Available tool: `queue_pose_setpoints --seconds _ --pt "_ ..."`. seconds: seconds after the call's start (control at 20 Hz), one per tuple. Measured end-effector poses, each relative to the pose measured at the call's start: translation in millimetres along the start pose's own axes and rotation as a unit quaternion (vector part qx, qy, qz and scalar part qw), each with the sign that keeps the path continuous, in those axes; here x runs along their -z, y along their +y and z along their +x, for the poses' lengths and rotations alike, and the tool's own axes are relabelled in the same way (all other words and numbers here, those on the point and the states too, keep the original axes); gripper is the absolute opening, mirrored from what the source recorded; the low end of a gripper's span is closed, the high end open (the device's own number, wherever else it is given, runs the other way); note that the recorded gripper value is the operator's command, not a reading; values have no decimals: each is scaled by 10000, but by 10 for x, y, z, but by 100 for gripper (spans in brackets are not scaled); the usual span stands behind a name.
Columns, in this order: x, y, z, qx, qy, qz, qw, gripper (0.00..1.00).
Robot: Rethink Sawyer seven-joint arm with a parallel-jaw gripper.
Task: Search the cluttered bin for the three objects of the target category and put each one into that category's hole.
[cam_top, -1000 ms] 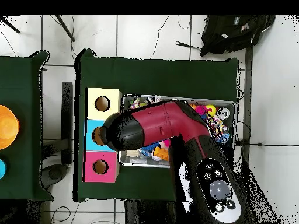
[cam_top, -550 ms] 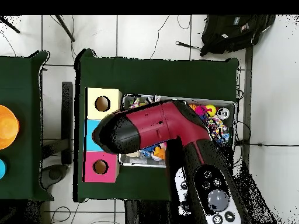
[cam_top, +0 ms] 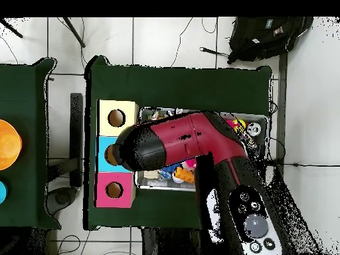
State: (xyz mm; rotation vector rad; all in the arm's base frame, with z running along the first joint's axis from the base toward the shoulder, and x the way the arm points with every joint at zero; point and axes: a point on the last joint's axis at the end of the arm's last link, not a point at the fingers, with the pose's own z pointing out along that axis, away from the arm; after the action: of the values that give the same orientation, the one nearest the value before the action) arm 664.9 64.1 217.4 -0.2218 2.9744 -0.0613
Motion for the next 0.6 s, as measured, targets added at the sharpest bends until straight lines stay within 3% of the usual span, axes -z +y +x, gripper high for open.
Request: queue_pose_setpoints --seconds 0.2,0.55,0.6 --pt "-102 0 -63 -34 48 -65 10000 100" --pt "-522 -28 -291 -212 196 -309 9991 100" --pt "-661 -35 -380 -278 226 -380 9986 100"
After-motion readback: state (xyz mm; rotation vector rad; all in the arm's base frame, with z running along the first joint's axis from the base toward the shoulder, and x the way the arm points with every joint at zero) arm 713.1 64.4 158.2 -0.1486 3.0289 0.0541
